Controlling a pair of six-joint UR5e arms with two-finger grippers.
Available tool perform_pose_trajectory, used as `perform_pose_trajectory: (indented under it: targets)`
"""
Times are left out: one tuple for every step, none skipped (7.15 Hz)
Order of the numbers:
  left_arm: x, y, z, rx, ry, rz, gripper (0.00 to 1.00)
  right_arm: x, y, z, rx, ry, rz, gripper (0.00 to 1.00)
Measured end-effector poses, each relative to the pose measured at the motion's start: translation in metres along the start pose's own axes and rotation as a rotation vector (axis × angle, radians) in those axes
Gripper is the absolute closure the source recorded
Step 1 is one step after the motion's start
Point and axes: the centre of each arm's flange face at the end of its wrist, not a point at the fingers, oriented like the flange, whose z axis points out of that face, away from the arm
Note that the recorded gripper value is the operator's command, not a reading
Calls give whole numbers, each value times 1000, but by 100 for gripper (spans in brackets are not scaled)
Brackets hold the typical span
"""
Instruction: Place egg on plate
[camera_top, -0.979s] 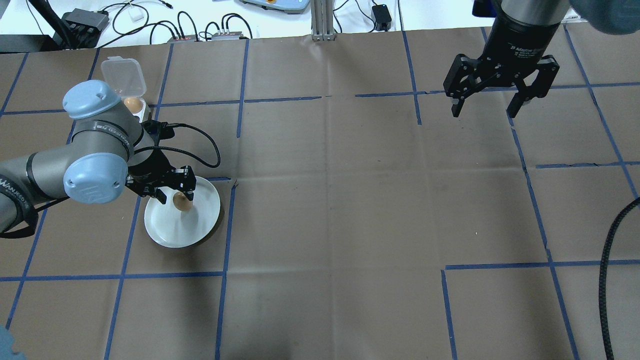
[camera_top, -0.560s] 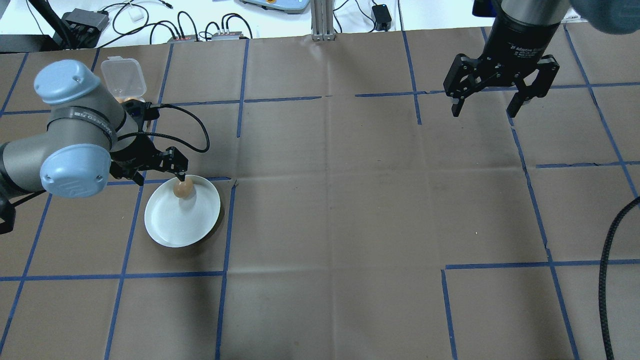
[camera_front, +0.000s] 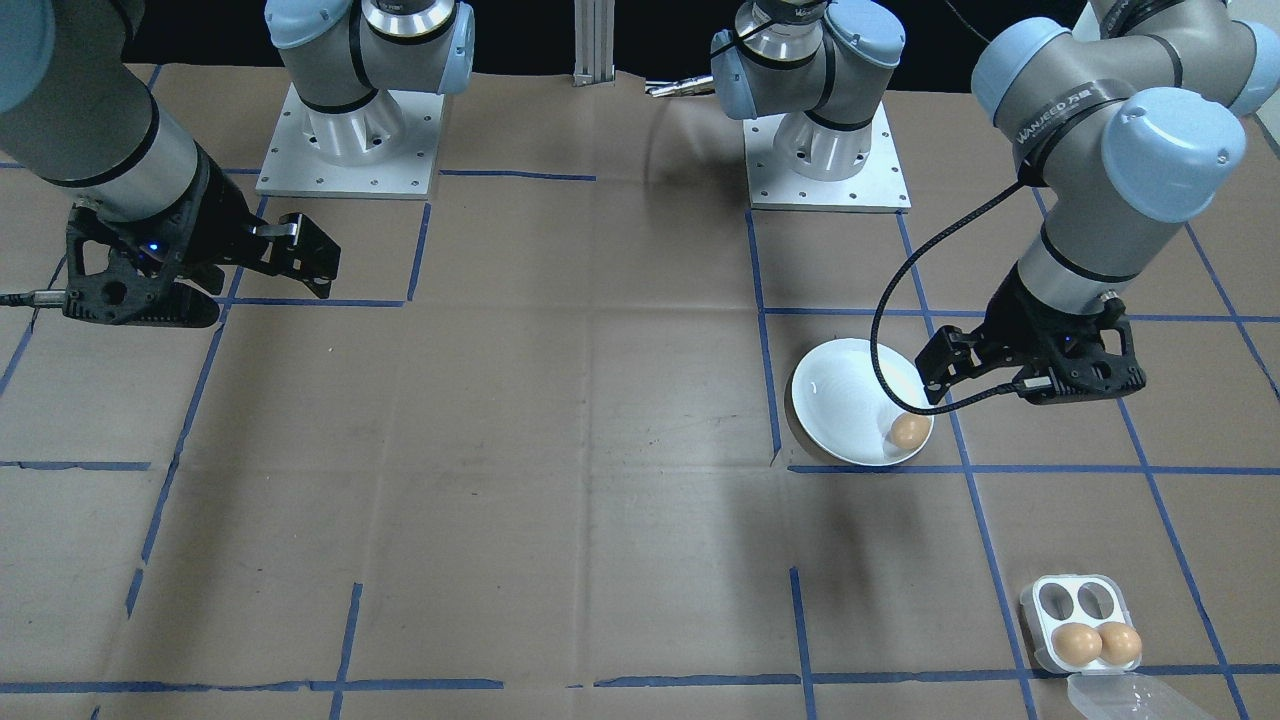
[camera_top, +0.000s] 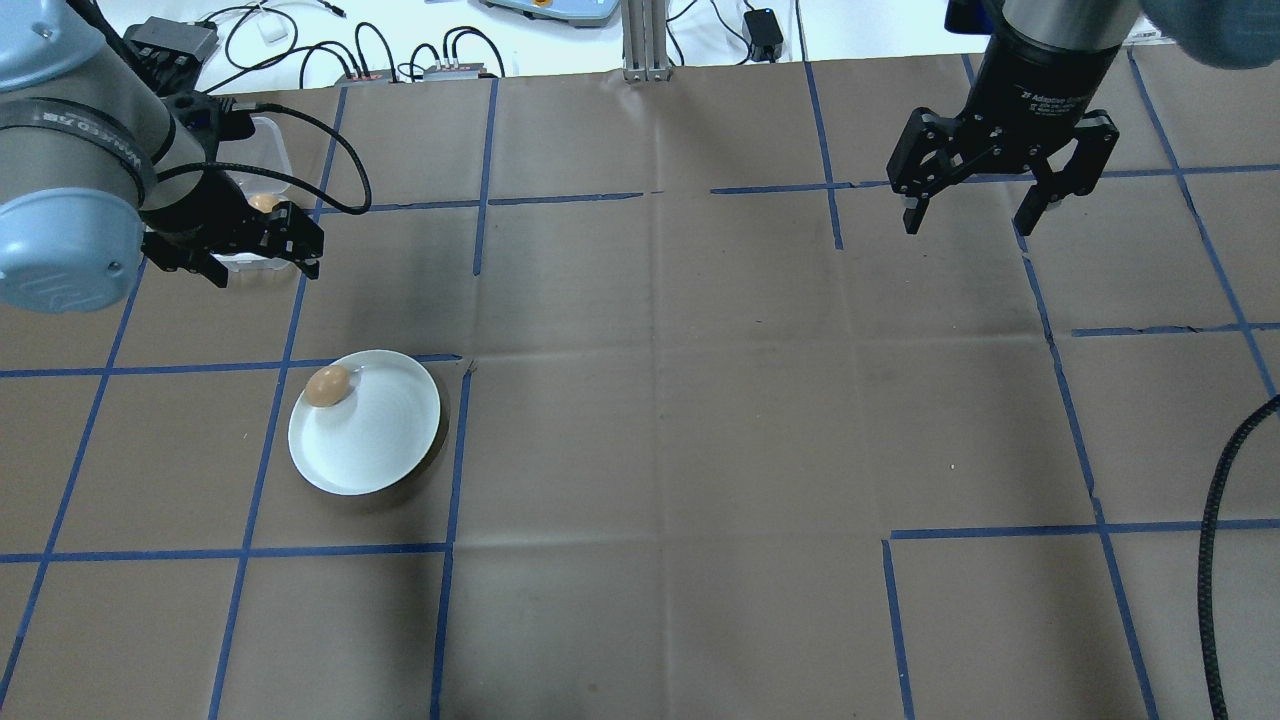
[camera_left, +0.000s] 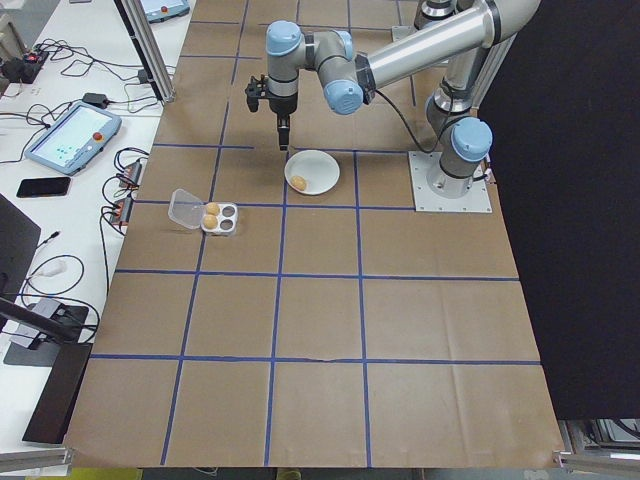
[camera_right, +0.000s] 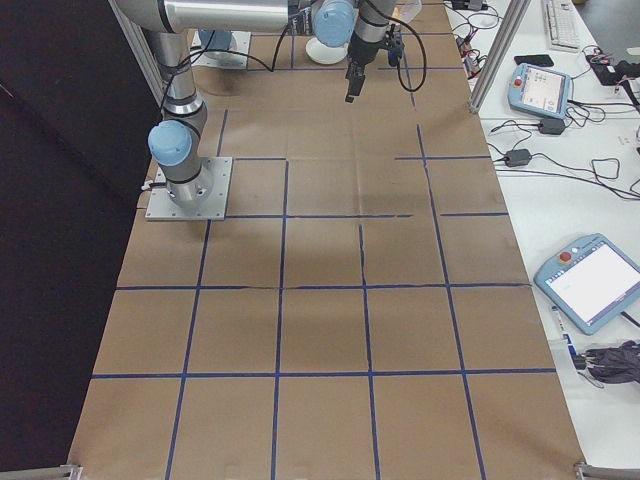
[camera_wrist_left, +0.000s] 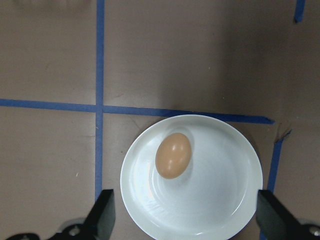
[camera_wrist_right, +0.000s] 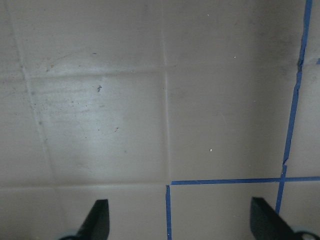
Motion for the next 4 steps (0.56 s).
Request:
perform_pose_trajectory:
  targets:
    - [-14, -33, 5, 7, -2, 17, 1, 0, 0, 0, 0, 0, 0, 0]
    - [-37, -73, 14, 11, -5, 29, 1, 0, 0, 0, 0, 0, 0, 0]
    - [-65, -104, 24, 10, -7, 56, 0, 0, 0, 0, 1, 0, 0, 0]
    - [-91, -125, 29, 1, -9, 135, 0, 0, 0, 0, 1, 0, 0, 0]
